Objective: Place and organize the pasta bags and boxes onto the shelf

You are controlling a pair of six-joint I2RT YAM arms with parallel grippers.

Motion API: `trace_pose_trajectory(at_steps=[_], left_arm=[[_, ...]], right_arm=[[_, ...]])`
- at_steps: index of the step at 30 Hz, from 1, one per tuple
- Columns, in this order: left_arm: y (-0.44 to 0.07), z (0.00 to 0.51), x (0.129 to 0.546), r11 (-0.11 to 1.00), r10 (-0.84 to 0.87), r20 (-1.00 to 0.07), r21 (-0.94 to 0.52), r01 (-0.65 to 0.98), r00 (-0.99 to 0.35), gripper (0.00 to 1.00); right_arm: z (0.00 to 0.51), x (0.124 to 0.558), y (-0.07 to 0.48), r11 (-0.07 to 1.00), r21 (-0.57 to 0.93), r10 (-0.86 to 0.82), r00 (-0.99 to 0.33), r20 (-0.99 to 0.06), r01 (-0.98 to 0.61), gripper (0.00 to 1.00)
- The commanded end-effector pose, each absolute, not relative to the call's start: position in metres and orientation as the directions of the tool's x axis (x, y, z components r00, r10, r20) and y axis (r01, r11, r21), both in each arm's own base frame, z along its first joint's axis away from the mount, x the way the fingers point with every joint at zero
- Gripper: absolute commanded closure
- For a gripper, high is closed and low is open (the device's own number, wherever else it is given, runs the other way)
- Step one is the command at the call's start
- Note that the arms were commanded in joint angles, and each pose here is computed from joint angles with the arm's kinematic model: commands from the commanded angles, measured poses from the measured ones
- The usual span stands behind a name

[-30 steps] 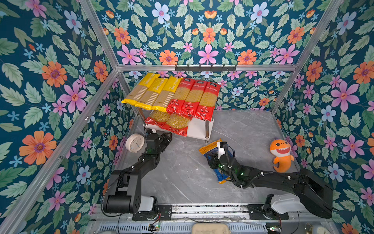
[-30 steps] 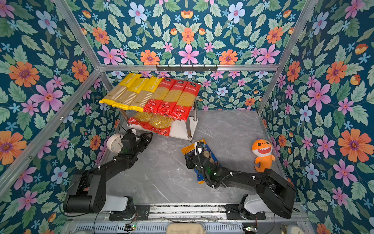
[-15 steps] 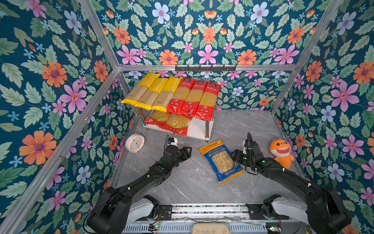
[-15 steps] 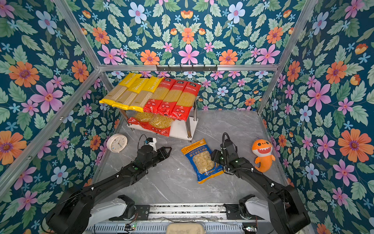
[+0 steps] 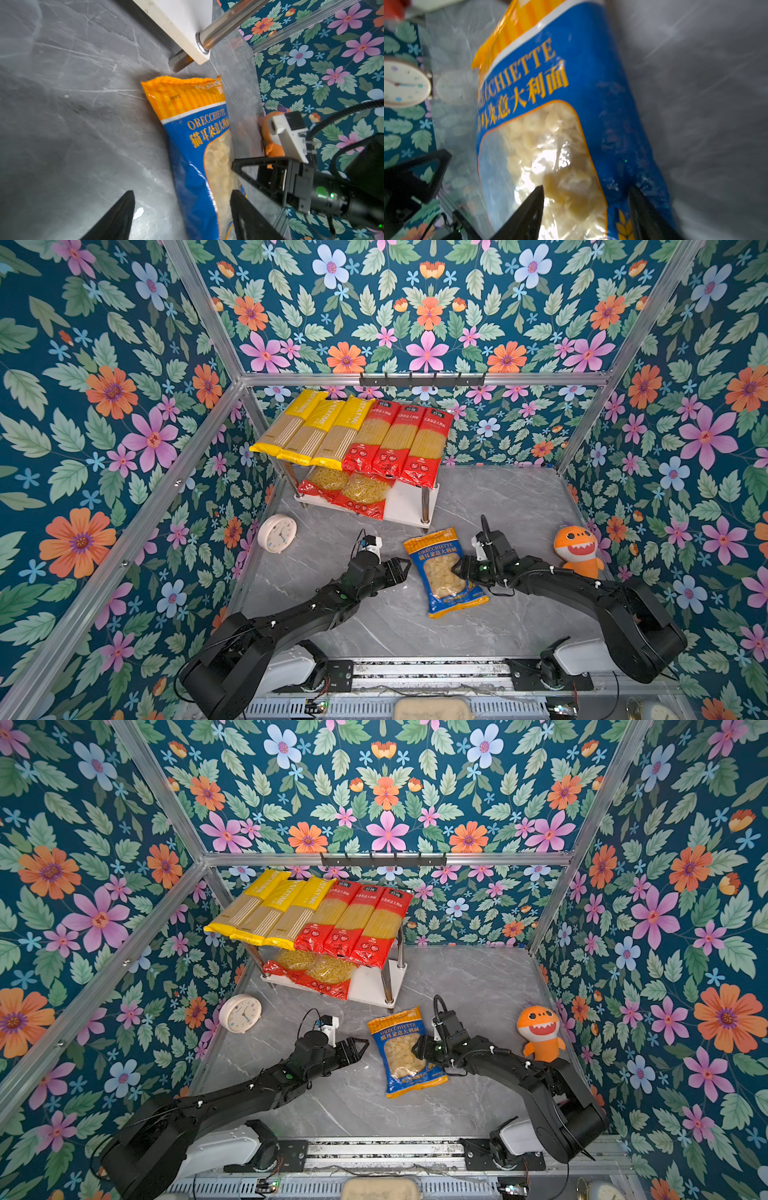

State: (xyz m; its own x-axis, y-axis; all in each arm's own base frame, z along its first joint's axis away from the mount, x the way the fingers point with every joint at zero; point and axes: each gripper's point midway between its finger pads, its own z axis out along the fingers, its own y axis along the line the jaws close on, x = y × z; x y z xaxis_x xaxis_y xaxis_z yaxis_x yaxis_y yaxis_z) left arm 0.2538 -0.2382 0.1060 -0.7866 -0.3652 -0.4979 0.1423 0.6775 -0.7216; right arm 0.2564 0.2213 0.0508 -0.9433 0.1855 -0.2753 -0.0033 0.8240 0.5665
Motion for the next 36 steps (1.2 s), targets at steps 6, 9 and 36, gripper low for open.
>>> trace_pose_trajectory(at_steps=[6, 9, 36], left_arm=[[-0.217, 0.099, 0.262, 0.709, -0.317, -0.506, -0.689, 0.154, -0.802, 0.23], [-0.208, 0.094, 0.264, 0.712, -0.307, -0.499, -0.685, 0.152, -0.811, 0.23], [-0.260, 0.058, 0.260, 0.637, -0.157, -0.419, -0.735, 0.232, -0.894, 0.53]], right_arm=[[0.063, 0.217, 0.264, 0.811, 0.583, 0.104, -0.967, -0.233, -0.054, 0.34], [0.070, 0.235, 0.240, 0.806, 0.592, 0.167, -0.955, -0.246, -0.012, 0.33], [0.055, 0.274, 0.272, 0.730, 0.683, 0.230, -0.934, -0.275, -0.021, 0.41]])
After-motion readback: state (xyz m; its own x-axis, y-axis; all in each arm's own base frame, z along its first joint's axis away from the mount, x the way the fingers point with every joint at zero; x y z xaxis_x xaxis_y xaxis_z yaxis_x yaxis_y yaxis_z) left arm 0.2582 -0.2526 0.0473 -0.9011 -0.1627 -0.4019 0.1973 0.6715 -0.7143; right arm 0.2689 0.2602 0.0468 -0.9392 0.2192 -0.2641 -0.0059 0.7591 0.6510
